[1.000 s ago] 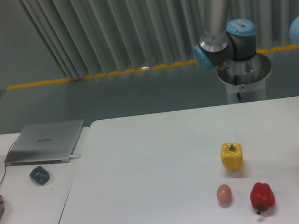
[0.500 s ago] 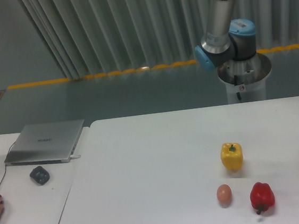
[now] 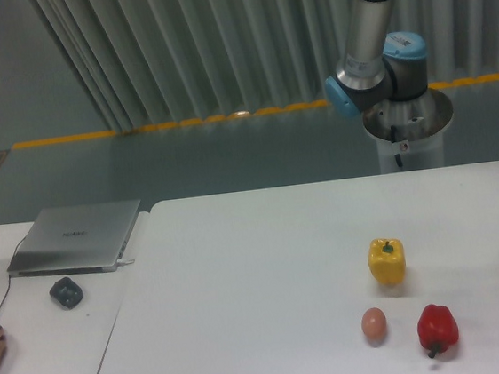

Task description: Place the green peppers in a basket

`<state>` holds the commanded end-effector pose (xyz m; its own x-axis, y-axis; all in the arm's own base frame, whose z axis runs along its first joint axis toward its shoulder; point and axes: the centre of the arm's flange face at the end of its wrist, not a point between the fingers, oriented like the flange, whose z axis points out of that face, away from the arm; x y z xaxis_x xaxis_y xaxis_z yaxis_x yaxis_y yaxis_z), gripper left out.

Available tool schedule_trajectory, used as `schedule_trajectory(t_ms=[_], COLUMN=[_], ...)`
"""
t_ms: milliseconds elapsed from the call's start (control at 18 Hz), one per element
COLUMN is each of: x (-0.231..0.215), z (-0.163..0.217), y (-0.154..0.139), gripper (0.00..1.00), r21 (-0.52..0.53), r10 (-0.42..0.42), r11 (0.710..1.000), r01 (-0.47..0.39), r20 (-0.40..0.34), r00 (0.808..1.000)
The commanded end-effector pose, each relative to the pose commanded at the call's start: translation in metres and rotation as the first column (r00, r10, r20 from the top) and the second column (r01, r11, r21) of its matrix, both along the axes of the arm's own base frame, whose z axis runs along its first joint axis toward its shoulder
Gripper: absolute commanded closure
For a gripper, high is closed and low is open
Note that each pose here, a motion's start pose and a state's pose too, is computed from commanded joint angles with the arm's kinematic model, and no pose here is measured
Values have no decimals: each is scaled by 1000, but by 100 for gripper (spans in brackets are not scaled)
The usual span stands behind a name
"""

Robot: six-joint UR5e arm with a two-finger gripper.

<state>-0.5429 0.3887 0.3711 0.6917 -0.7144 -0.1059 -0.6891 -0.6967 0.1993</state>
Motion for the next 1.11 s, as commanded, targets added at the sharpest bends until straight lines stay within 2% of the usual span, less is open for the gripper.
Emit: schedule_trajectory(t_ms=[222, 333, 722, 944, 1111], x=[6, 10, 33, 46, 70], z=[2, 4, 14, 16, 17], y=[8, 13, 35, 45, 53], gripper=[0, 0, 0, 0, 0], r21=[59, 70, 108, 148, 131], r10=[7, 33, 46, 104, 78], r11=[998, 997, 993, 982, 987], r01=[-8, -34, -49, -114, -90], r20=[22, 22, 31, 74, 94], r00=[1000, 999, 998, 992, 992])
